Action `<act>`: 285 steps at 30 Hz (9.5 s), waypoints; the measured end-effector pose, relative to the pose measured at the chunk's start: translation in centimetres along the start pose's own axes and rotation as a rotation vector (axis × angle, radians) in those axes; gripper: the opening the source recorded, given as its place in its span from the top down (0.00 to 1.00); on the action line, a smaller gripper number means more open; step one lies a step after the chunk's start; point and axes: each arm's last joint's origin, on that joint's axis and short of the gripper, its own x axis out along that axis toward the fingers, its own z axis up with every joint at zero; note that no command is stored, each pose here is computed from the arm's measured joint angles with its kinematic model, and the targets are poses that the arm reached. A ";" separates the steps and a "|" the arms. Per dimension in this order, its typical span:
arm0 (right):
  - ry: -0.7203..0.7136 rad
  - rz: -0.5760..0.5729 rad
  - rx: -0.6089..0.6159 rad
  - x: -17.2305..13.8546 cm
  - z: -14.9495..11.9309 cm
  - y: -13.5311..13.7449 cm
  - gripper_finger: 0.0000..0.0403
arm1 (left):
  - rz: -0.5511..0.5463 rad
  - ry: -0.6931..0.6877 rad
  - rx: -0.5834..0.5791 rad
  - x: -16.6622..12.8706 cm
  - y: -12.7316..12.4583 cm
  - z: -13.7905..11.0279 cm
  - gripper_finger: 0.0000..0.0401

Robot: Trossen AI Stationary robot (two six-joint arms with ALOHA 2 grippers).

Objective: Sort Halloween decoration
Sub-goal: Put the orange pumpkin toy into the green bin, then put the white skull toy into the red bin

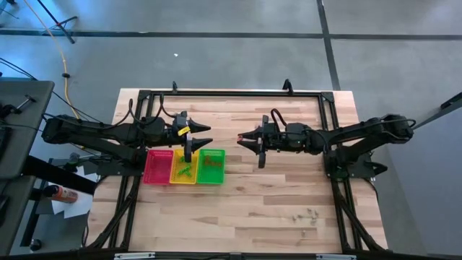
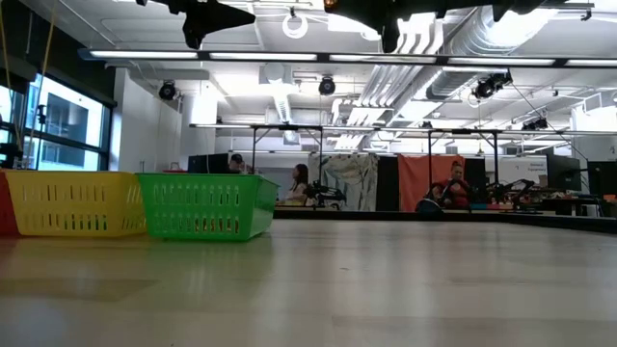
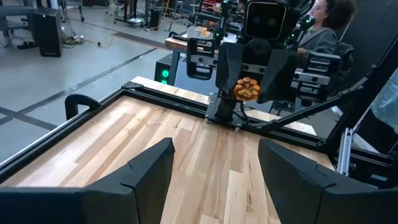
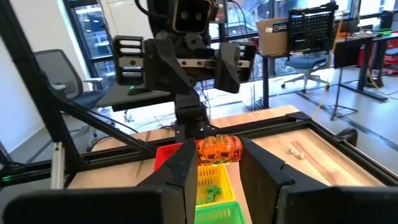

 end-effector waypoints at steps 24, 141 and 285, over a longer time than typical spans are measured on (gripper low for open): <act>0.259 0.028 0.002 12.4 -6.2 1.4 0.78 | 0.000 -0.003 0.023 0.0 0.0 0.0 0.44; -0.068 -0.032 -0.017 -5.3 1.7 0.0 0.45 | -0.017 0.002 0.024 0.0 0.0 0.0 0.44; 0.271 -0.392 0.199 -5.8 -2.1 -3.1 0.45 | 0.328 0.240 -0.286 -0.7 18.0 5.6 0.90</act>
